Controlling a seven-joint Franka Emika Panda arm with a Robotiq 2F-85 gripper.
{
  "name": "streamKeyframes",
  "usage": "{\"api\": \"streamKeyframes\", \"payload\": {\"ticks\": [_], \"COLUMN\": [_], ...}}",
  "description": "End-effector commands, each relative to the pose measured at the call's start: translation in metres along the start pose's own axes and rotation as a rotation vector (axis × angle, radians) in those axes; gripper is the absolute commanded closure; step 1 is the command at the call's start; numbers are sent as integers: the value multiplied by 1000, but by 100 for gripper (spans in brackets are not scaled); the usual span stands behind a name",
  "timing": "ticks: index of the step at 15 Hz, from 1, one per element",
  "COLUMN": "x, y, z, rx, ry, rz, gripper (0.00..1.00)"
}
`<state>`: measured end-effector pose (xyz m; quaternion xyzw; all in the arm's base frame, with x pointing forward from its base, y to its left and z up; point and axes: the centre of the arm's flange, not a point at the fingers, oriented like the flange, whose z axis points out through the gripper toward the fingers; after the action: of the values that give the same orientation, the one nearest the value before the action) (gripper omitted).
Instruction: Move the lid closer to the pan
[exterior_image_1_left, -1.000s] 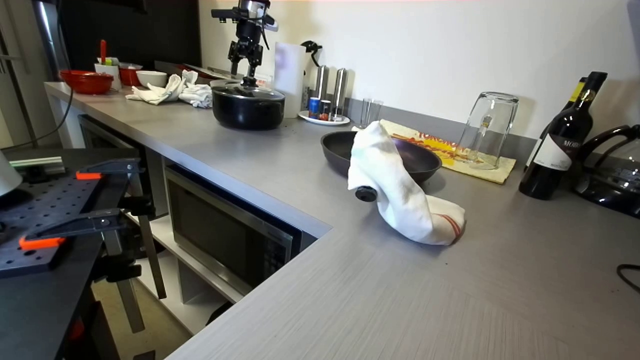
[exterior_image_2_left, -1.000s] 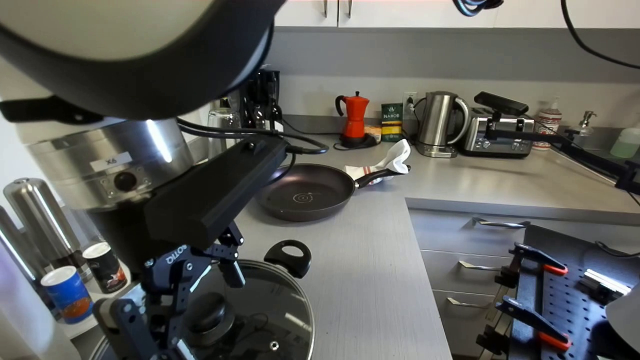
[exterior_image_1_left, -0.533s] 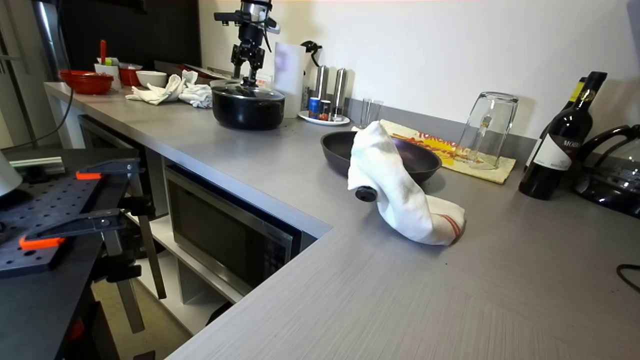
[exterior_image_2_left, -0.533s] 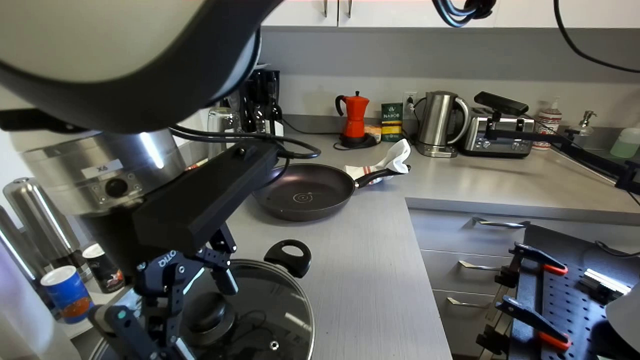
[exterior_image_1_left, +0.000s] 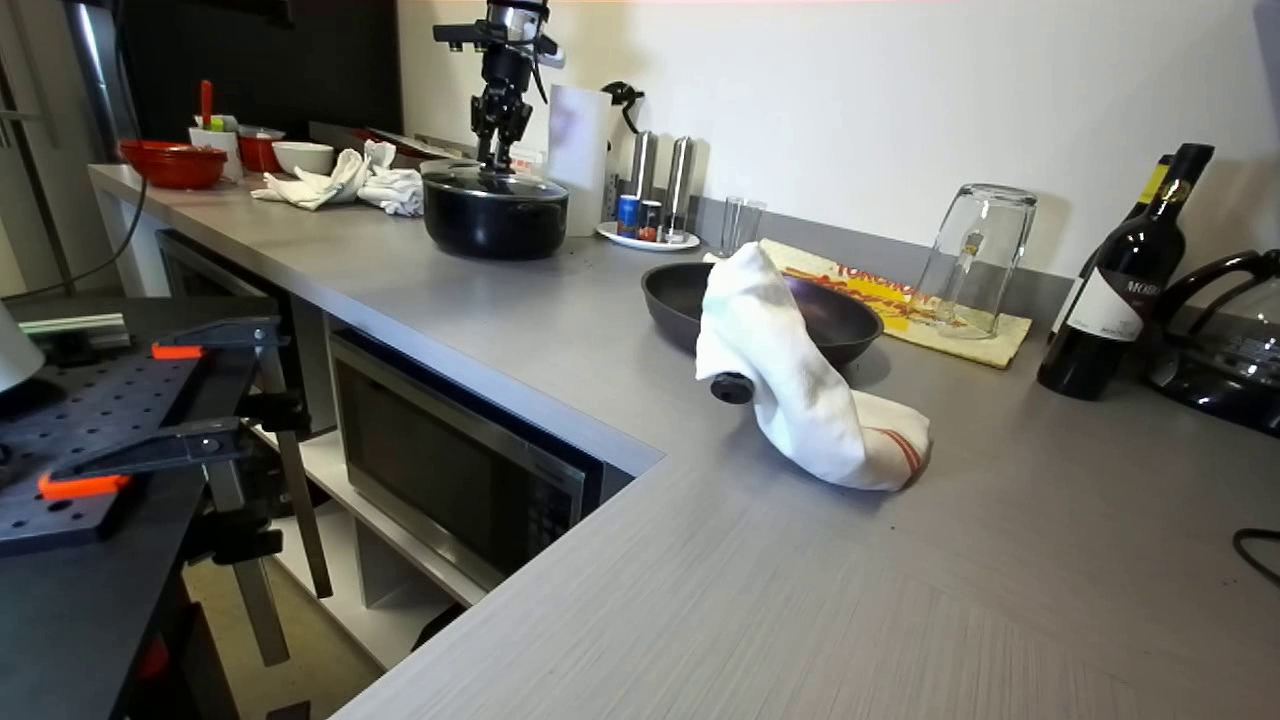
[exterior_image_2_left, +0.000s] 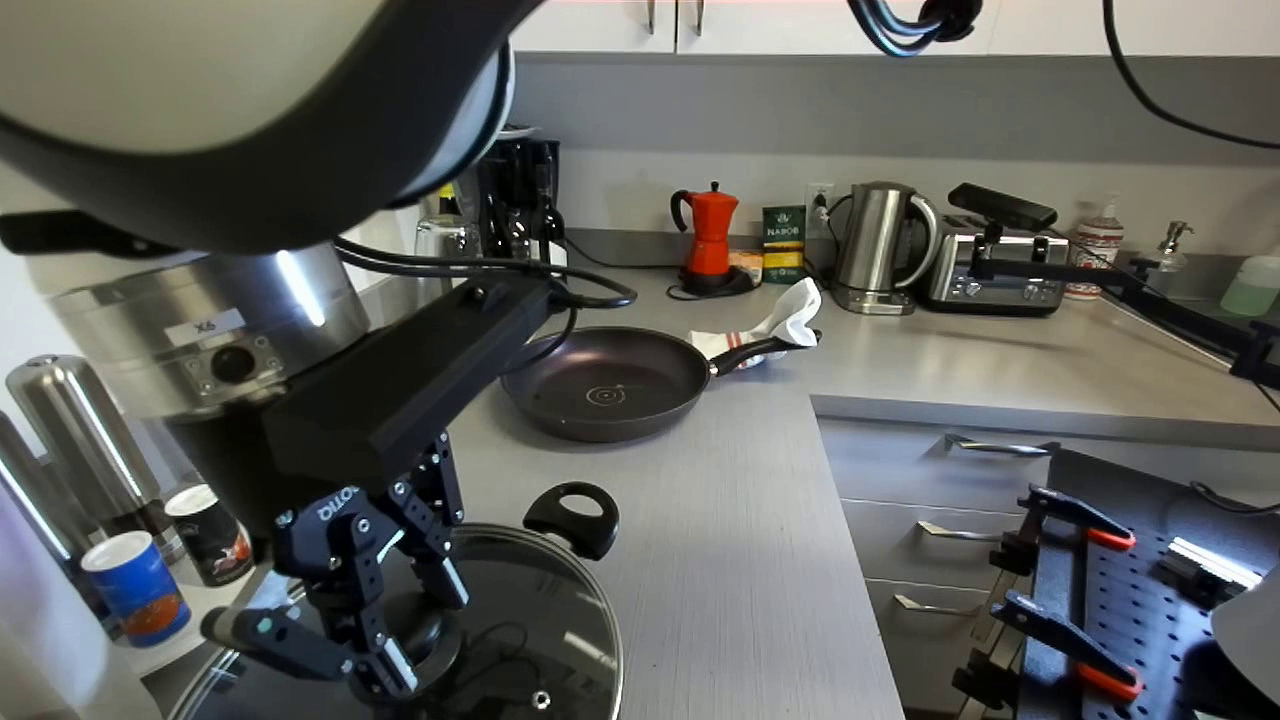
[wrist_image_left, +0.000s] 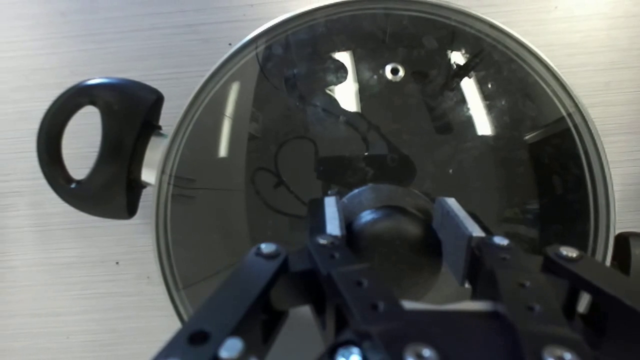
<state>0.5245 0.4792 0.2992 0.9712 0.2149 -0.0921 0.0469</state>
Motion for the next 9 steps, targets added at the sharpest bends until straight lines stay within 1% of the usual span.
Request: {"api": "streamKeyframes", "payload": {"ticks": [1, 4, 9], "x": [8, 7, -3], "y": [-5, -6, -10], "z": [-6, -9, -29], "rx": [-20, -26, -70], "ry": [0, 4, 38], "rz": [-18, -11, 13], "gripper": [77, 77, 77]}}
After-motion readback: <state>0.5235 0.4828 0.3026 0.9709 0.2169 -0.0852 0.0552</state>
